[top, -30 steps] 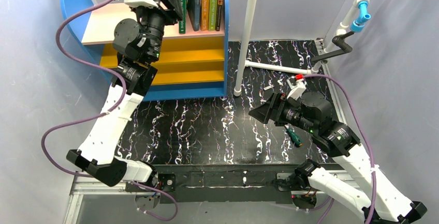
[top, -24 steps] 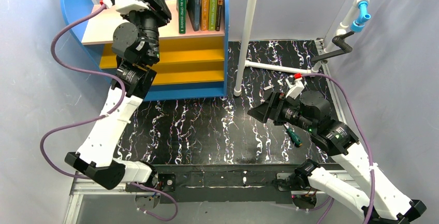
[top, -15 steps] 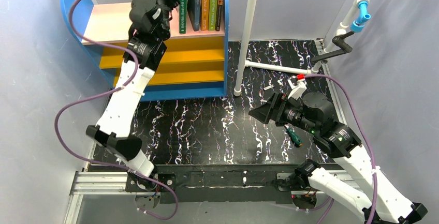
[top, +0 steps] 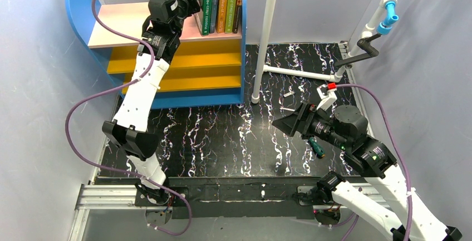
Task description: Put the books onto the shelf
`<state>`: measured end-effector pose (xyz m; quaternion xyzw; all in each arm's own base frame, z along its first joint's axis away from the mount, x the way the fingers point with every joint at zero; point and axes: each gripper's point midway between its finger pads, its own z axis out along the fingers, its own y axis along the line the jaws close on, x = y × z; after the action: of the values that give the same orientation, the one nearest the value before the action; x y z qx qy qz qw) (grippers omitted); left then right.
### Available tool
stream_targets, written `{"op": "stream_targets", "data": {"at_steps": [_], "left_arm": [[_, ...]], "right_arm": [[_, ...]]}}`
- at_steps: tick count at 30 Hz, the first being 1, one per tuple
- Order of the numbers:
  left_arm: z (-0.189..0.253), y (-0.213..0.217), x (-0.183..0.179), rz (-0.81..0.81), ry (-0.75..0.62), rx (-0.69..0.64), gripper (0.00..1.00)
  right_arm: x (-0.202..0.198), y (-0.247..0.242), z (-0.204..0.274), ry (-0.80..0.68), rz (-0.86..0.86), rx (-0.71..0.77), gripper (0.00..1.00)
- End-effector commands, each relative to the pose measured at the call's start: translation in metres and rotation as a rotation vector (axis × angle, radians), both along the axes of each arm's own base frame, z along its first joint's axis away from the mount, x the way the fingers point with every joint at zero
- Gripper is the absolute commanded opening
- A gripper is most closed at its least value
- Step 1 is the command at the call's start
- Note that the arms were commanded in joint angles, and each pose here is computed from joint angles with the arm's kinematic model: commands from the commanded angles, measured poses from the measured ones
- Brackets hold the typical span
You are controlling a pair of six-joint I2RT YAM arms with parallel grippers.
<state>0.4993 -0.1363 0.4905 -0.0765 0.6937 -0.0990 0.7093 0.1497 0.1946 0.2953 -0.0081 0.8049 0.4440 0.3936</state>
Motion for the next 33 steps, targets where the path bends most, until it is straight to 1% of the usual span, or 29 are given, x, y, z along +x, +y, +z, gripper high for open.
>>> {"op": "stream_targets", "data": {"at_steps": [1,5,9,11,12,14,15,19,22,33], "left_arm": [[0.006,-0.019,0.001,-0.141,-0.031,-0.027,0.52],[0.008,-0.031,0.010,-0.221,-0.040,-0.025,0.52],[0.009,-0.039,0.008,-0.270,-0.040,-0.027,0.51],[0.009,-0.030,0.004,-0.235,-0.035,-0.011,0.51],[0.010,-0.027,0.002,-0.227,-0.035,0.000,0.52],[0.012,-0.023,-0.003,-0.220,-0.042,0.038,0.58],[0.014,-0.019,-0.006,-0.203,-0.042,0.046,0.60],[0.024,0.002,-0.017,-0.117,-0.051,0.099,0.62],[0.030,0.011,-0.025,-0.089,-0.057,0.129,0.66],[0.029,0.039,-0.047,0.013,-0.034,0.189,0.68]], "right_arm": [[0.002,-0.001,0.002,-0.015,-0.007,0.006,0.92],[0.000,-0.002,0.004,-0.017,-0.008,0.011,0.92],[0.000,-0.005,0.002,-0.017,-0.021,0.007,0.92],[0.001,-0.004,0.002,-0.011,-0.020,0.005,0.92],[0.001,-0.003,0.002,-0.011,-0.020,0.005,0.92],[0.003,-0.004,0.001,-0.010,-0.026,0.002,0.92],[0.004,-0.004,0.000,-0.010,-0.032,0.001,0.92],[0.007,-0.007,-0.005,0.003,-0.061,-0.014,0.92],[0.009,-0.010,-0.006,0.008,-0.075,-0.032,0.92],[0.014,-0.029,-0.017,0.040,-0.151,-0.158,0.93]]}}
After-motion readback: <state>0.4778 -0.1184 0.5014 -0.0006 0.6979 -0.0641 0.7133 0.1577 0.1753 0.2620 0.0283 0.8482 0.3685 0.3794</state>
